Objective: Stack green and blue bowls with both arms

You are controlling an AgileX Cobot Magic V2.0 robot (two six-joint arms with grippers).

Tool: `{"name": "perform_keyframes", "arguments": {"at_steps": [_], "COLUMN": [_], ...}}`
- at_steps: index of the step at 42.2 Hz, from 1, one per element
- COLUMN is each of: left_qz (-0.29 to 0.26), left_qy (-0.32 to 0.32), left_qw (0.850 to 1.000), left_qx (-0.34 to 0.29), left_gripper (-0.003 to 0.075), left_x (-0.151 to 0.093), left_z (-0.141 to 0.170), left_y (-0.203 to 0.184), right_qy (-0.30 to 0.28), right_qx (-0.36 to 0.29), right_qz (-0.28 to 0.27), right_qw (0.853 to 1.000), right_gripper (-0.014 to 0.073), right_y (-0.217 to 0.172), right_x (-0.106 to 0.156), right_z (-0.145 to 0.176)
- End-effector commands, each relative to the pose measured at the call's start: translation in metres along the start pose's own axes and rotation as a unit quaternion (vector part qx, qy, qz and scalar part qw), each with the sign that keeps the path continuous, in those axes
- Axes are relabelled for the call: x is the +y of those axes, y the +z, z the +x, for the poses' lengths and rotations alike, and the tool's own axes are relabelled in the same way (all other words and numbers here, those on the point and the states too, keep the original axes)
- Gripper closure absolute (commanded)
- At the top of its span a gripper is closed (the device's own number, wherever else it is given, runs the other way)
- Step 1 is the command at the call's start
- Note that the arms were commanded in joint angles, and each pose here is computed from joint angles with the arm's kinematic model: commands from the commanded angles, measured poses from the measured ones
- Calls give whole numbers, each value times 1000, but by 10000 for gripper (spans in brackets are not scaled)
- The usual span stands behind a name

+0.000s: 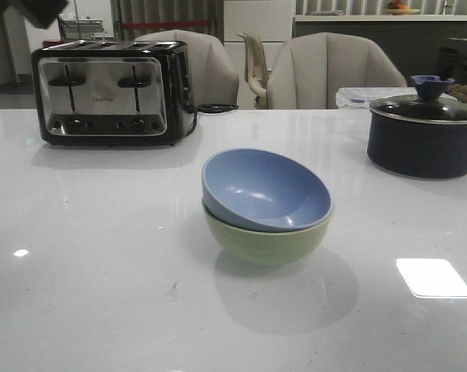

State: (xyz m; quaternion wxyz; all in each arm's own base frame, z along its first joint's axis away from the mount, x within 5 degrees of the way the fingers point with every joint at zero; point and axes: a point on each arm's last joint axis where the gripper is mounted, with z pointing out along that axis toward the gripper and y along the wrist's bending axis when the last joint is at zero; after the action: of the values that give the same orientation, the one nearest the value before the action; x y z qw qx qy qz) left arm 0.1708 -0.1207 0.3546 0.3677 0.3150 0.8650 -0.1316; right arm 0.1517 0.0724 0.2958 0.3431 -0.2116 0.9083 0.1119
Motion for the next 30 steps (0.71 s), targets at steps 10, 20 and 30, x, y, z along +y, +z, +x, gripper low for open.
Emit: {"name": "perform_keyframes", "arguments": {"at_steps": [10, 20, 30], "left_qz": [-13, -18, -19], "left_qy": [6, 7, 7], "left_qw": [995, 991, 991], "left_qx": [-101, -132, -133], "left_gripper": [243, 258, 478], "left_x": [-7, -9, -9], "left_z": [55, 78, 78], "left_y": [-40, -46, -46], "right_qy": [-9, -9, -9], "right_qx": [-41, -39, -40], "right_qz": [4, 4, 4], "right_qw": [999, 999, 999], "right_gripper": [219, 345, 552], "right_y": [-8, -8, -8], "right_x": [0, 0, 0], "right_z": [-11, -11, -11]}}
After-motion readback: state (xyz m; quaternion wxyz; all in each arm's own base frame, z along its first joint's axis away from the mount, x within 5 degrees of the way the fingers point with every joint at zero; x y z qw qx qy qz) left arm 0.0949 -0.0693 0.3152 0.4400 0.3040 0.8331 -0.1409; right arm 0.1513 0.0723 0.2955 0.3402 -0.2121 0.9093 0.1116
